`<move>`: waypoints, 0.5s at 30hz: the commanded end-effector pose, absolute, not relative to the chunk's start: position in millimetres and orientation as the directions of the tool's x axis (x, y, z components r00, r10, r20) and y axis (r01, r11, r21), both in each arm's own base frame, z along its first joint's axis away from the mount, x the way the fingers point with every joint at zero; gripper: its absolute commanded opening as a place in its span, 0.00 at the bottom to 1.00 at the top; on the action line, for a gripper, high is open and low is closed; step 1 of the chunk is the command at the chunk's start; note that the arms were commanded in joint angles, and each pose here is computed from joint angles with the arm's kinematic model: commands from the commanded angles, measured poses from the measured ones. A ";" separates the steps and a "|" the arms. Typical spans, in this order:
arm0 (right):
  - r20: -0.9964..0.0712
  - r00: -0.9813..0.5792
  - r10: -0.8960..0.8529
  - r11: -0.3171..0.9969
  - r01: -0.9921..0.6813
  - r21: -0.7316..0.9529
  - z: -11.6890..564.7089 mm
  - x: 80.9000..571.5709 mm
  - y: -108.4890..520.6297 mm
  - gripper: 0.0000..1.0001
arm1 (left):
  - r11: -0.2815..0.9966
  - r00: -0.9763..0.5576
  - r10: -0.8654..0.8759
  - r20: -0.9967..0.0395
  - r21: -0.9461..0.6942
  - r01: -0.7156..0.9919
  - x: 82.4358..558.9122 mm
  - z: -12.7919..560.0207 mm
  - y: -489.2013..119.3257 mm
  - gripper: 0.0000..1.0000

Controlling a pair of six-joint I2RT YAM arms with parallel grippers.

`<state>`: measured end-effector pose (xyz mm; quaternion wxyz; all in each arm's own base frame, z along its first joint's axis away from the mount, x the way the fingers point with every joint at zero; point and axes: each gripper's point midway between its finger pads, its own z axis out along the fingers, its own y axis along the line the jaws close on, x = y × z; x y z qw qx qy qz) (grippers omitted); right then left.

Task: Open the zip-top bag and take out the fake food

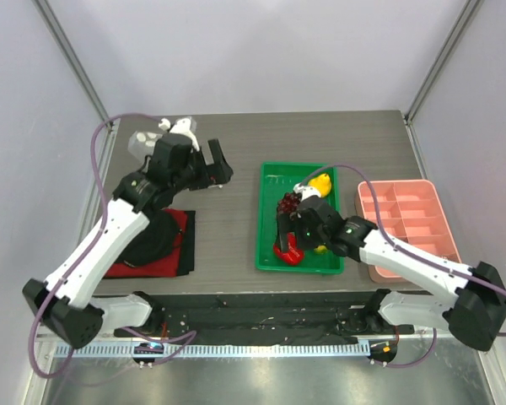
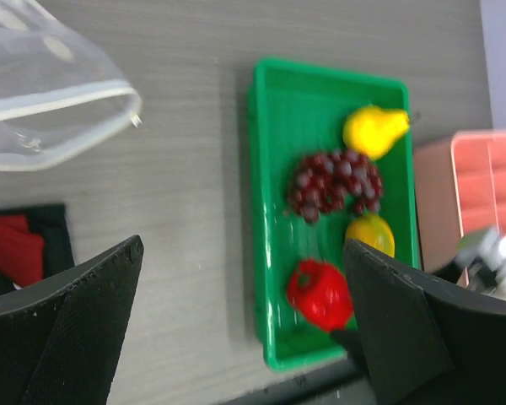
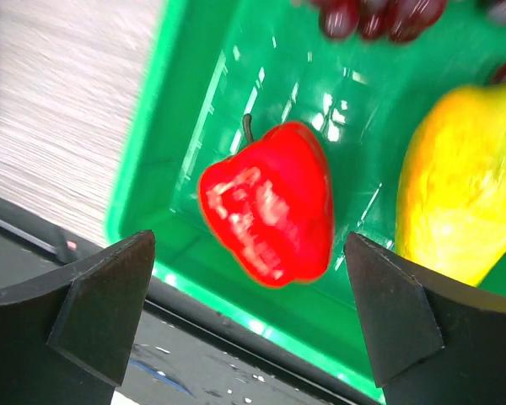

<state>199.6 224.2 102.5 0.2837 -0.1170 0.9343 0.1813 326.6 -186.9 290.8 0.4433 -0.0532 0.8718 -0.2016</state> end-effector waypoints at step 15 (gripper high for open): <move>-0.810 -0.544 0.218 0.929 -0.139 0.343 215.0 215.0 161.7 1.00 | 0.567 -0.556 -0.452 -0.697 -0.706 0.424 202.1 324.0 -207.7 1.00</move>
